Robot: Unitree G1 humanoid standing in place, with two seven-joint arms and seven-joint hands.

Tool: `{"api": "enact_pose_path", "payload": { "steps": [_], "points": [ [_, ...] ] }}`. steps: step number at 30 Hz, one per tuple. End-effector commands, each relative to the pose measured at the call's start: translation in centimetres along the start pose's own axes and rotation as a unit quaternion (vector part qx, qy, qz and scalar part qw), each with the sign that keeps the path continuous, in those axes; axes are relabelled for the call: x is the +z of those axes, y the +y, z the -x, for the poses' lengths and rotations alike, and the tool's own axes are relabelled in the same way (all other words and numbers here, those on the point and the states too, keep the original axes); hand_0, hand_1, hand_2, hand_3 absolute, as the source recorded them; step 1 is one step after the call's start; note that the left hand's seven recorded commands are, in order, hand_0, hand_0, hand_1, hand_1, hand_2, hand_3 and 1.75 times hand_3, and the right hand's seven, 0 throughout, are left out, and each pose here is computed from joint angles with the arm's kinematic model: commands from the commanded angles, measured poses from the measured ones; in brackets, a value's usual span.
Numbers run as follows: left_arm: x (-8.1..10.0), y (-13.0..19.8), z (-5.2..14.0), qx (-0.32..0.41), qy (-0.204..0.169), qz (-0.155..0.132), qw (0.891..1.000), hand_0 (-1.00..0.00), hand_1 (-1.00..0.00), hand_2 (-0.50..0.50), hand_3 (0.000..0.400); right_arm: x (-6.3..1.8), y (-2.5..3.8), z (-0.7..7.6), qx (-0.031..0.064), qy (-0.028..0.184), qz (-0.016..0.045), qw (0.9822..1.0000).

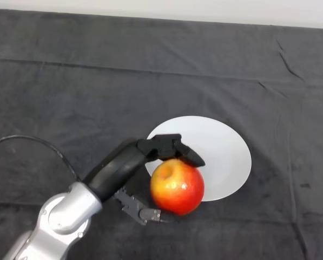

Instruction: Move the apple to the plate

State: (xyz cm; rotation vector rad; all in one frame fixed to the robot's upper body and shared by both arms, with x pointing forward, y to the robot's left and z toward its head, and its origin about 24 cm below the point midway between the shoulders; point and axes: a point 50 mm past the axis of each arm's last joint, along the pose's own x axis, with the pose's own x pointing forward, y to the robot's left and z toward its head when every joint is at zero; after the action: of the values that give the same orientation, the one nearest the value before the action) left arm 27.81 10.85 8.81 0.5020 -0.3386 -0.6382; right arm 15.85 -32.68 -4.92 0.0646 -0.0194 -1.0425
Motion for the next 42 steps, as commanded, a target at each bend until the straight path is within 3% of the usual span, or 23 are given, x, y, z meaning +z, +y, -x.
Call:
{"api": "enact_pose_path", "payload": {
  "steps": [1,19,42],
  "points": [
    [0.7,0.8,-1.4,0.006,-0.017,-0.002,1.000,-1.00,-1.00,0.00,0.400,-5.48,-2.72,7.15,-0.0136,0.170,0.0380,0.9845],
    [-0.8,0.0,-4.6,-0.006,-0.006,-0.008,1.000,-1.00,-1.00,0.00,0.400,-5.47,-2.60,6.99,-0.0125,0.171,0.0346,0.9845],
    [-3.7,-0.4,-6.0,-0.042,0.041,-0.067,0.996,-1.00,-1.00,0.00,0.400,-5.47,-2.70,6.97,-0.0126,0.172,0.0341,0.9845]
  ]
}}
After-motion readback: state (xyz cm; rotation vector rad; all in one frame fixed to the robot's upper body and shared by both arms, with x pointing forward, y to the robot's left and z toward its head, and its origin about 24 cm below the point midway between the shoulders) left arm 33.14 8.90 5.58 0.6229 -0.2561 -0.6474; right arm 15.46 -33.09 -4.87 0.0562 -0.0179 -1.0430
